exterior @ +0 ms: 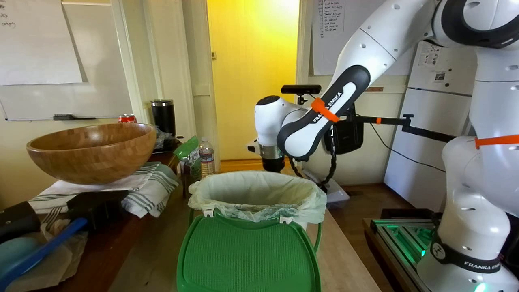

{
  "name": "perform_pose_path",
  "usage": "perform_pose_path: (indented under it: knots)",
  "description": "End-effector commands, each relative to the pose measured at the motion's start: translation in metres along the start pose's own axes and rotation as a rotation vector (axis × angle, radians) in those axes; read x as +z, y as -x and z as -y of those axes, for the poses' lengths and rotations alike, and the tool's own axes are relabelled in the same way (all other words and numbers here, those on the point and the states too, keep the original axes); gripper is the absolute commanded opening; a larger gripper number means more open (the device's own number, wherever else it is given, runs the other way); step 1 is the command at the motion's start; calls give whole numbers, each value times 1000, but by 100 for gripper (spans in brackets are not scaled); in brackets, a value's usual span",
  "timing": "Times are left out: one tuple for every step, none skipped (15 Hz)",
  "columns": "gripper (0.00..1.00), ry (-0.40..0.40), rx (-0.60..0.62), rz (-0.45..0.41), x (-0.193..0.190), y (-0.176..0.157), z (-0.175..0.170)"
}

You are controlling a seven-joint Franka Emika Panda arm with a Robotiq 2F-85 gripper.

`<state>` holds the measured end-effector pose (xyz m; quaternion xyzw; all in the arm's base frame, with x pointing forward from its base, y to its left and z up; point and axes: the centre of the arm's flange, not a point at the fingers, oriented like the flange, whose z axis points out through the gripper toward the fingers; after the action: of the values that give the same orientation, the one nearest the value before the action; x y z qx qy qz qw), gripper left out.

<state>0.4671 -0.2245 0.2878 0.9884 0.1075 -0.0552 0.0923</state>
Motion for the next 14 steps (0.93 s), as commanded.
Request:
perform_pose_path:
  knots:
    - [100, -5, -7, 19, 1, -7, 0]
    - [97, -5, -8, 16, 1, -8, 0]
    - [83, -3, -11, 15, 1, -9, 1]
    - [91, -1, -14, 7, 1, -10, 1]
    - [97, -1, -16, 5, 1, -11, 2]
    - [96, -4, -15, -1, 1, -12, 2]
    - [99, -11, -5, -20, 2, -13, 1]
    - [100, -23, 1, -21, 3, -14, 1]
    - [100, -23, 3, -20, 3, -14, 2]
    - [88, -26, 4, -20, 3, -14, 2]
    - [75, -27, 5, -19, 3, -14, 2]
    - [71, -28, 5, -18, 3, -14, 2]
    - [63, -29, 5, -18, 3, -15, 2]
    - [53, -30, 5, -19, 3, -15, 2]
